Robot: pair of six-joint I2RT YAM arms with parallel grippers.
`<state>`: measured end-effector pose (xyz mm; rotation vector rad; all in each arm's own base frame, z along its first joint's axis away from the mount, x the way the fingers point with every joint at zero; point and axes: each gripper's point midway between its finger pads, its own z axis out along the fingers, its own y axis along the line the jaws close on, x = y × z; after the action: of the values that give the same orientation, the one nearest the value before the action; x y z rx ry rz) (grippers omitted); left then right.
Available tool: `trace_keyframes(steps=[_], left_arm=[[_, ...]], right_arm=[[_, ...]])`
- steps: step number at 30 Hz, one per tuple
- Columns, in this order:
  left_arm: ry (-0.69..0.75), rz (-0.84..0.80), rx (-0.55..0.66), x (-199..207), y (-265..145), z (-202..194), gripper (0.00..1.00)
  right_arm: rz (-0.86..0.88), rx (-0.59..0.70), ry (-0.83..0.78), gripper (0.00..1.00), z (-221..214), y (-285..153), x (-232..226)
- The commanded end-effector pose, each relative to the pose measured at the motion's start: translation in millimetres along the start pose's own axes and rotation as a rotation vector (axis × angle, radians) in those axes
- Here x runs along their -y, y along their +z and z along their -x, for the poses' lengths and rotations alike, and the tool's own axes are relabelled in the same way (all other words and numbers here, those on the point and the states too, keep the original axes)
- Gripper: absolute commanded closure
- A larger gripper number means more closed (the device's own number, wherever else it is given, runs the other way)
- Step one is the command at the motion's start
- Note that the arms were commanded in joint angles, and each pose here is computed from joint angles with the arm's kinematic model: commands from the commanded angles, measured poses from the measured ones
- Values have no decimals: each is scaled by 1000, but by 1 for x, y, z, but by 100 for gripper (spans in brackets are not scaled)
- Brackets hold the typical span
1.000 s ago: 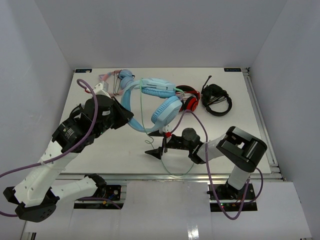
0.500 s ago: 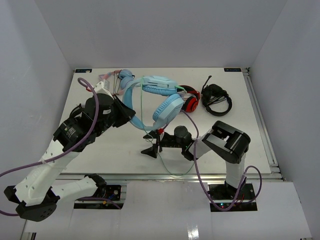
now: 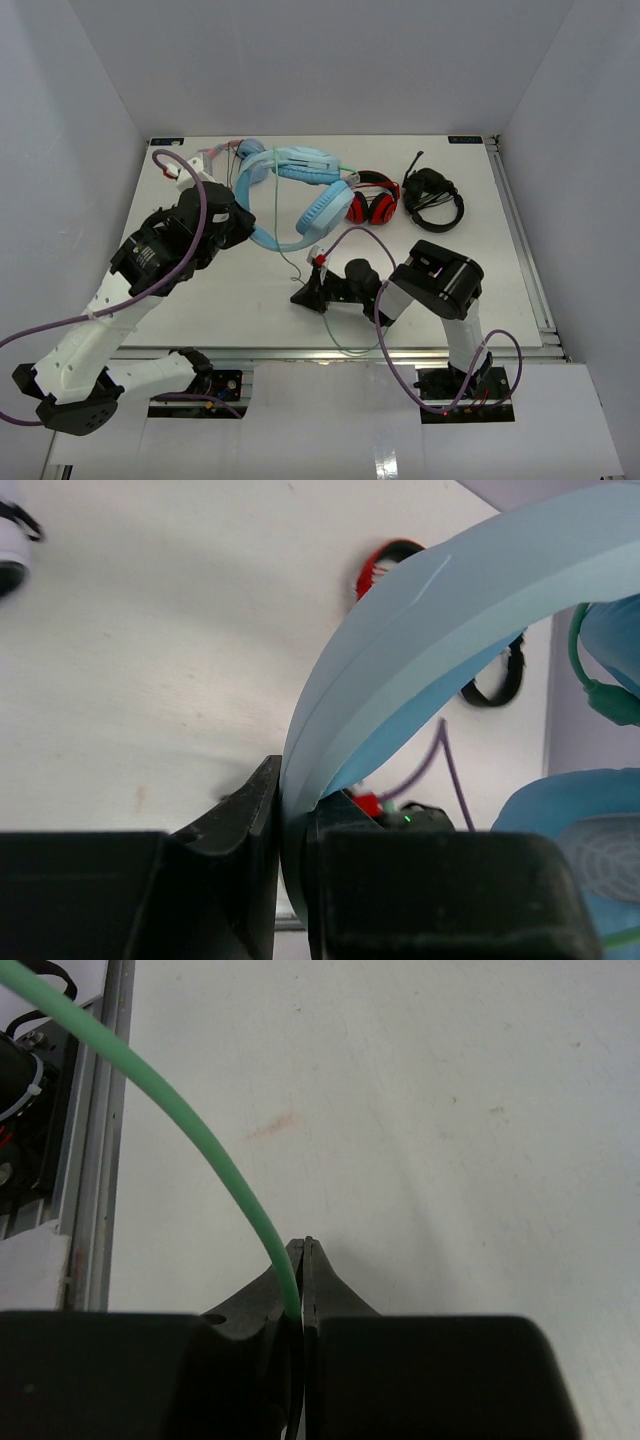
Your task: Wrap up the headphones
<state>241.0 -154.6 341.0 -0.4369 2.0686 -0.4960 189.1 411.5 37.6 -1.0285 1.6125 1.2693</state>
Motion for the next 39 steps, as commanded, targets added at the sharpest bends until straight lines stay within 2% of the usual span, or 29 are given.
trace_keyframes(steps=[1, 8, 14, 21, 26, 33, 39], left_arm=[[-43, 119, 259, -18, -27, 68, 100], [-29, 159, 307, -12, -54, 104, 100], [-50, 85, 308, -9, -66, 105, 100], [-11, 200, 362, -32, -72, 114, 100], [-7, 245, 395, -42, -75, 118, 100], [-19, 109, 348, -26, -84, 113, 100], [67, -282, 155, 24, -86, 62, 100]], right_arm=[[84, 528, -297, 92, 138, -32, -45], [-122, 549, -255, 92, 136, -45, -8], [-136, 563, -218, 92, 139, -41, 2], [-217, 576, -224, 92, 141, -52, 11], [-210, 580, -237, 92, 144, -57, 6], [-258, 570, -223, 92, 138, -57, 20], [-254, 598, -231, 92, 149, -58, 21]])
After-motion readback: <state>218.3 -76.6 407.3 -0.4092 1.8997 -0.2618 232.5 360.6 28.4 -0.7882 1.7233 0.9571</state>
